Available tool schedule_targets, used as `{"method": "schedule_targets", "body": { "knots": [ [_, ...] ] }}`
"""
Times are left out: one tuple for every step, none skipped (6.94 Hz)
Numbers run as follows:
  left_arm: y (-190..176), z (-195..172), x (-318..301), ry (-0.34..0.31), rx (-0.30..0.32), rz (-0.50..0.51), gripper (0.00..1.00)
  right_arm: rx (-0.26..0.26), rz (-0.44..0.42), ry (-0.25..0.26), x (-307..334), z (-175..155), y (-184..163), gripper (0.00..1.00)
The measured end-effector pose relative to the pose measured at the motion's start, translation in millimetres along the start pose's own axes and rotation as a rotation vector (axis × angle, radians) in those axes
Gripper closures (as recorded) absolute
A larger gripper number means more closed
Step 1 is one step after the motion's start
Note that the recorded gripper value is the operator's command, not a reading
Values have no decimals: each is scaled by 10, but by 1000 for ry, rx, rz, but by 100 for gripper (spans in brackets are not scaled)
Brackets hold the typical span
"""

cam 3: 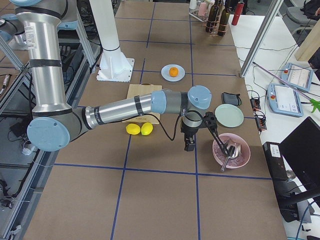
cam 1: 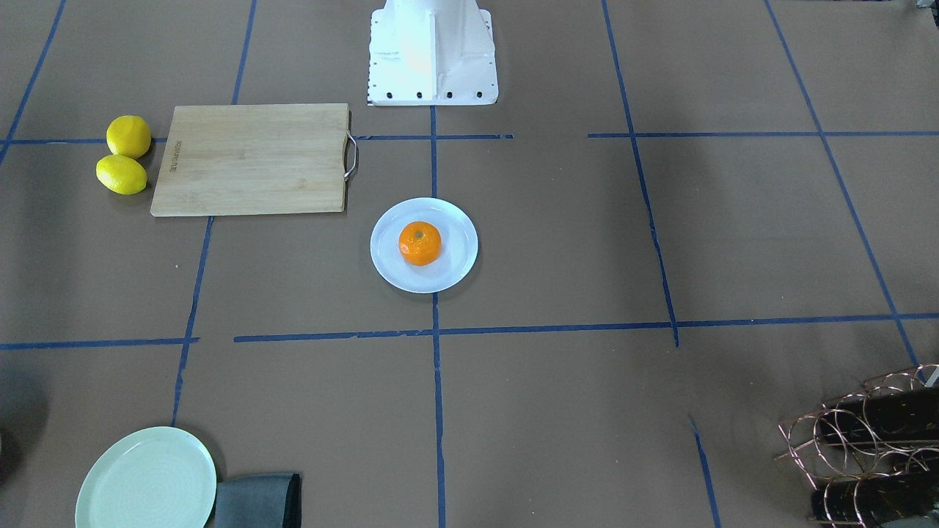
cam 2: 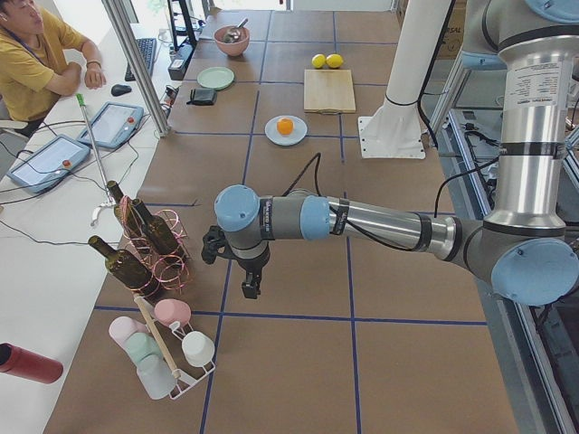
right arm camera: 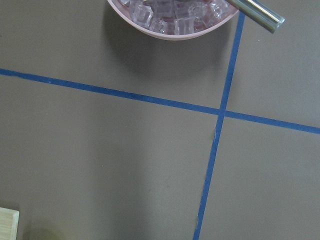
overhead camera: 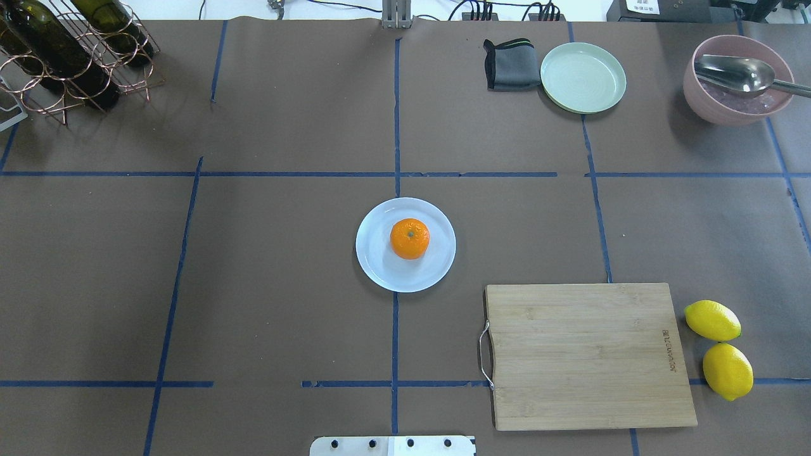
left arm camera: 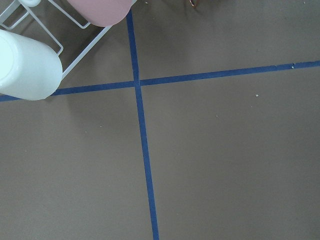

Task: Pick orange to plate

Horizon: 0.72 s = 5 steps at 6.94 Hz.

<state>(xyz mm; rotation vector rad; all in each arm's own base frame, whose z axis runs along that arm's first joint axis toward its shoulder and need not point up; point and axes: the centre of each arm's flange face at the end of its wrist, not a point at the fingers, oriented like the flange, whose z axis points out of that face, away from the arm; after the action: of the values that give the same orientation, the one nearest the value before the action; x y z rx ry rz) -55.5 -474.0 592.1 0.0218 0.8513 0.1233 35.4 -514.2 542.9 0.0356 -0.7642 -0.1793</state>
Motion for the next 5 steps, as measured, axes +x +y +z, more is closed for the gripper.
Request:
{"method": "schedule_targets", "body": {
  "knots": [
    [7, 25, -24, -1, 9, 13, 0, 4, -6, 0, -38, -22, -43, 0],
    [-17, 23, -23, -4, 36, 44, 0, 3, -9, -1, -56, -11, -67, 0],
    [-39, 49, -55, -6, 50, 61, 0, -1, -10, -3, -62, 18, -79, 0],
    [-88, 84, -103, -6, 53, 69, 0, -4, -12, -5, -72, 43, -88, 0],
    [-169, 55, -81, -9, 62, 84, 0, -6, -13, -7, -72, 55, -90, 0]
  ]
}}
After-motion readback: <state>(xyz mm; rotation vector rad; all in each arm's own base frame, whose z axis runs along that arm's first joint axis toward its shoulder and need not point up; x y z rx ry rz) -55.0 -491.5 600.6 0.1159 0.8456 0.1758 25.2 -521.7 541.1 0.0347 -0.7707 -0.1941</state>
